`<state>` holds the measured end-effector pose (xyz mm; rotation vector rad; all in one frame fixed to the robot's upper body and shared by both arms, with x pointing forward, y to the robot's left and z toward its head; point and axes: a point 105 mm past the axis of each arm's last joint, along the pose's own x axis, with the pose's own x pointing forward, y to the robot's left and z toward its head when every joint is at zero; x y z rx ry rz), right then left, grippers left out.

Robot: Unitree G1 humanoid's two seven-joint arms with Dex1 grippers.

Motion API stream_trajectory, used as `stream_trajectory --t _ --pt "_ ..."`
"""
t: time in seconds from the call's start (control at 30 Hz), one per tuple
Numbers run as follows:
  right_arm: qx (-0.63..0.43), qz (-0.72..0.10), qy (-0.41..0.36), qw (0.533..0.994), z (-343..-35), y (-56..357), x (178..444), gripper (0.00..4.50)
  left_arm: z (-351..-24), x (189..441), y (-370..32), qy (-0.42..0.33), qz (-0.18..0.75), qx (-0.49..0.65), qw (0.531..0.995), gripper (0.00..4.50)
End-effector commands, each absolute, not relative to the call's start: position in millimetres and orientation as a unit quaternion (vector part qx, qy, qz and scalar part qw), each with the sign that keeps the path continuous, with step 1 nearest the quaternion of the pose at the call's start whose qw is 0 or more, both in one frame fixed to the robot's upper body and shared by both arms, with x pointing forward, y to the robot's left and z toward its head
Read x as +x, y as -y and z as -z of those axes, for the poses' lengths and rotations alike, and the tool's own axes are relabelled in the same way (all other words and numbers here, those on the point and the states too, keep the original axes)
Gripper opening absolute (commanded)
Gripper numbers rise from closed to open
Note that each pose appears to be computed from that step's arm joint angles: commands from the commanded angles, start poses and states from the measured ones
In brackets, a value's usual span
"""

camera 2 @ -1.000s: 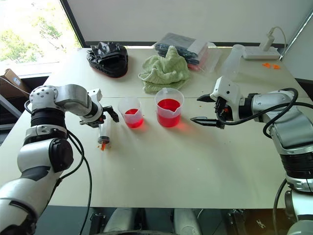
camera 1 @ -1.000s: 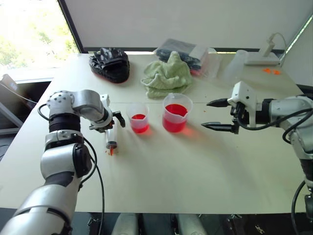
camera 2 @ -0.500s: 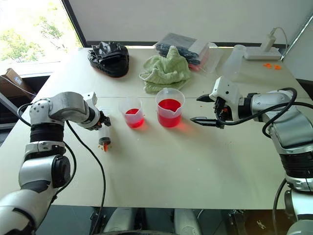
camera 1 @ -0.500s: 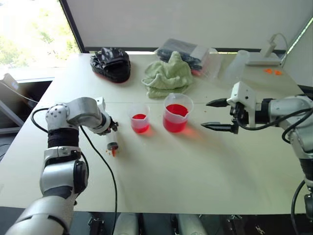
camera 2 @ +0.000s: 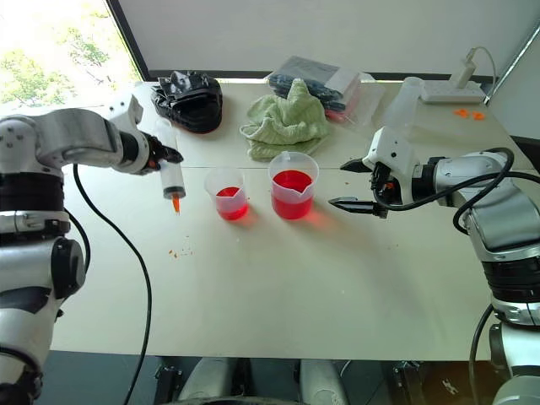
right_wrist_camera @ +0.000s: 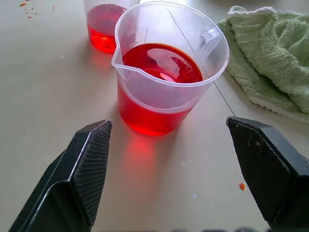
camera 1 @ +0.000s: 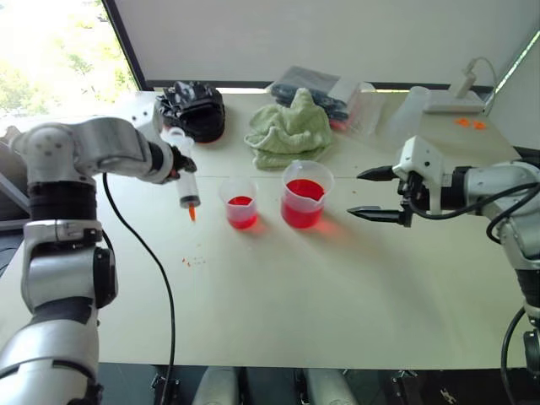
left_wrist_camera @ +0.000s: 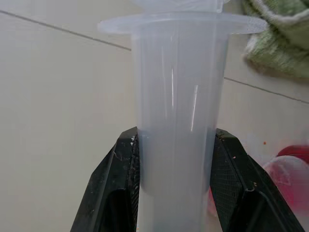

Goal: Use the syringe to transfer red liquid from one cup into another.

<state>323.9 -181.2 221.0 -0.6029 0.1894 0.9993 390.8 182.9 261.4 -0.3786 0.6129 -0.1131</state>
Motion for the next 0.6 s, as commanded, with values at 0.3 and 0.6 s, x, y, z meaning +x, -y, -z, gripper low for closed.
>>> stream_trajectory --t 0.3,0.6 --pt "-0.290 -0.429 -0.017 0.855 -254.6 184.7 330.7 3.99 -385.4 406.2 -117.6 0.096 0.343 -0.111 0.928 1.40" --pt "-0.277 -0.391 0.034 0.877 -272.3 188.5 327.9 3.99 -375.5 384.0 -37.8 0.178 0.567 -0.080 0.801 1.40"
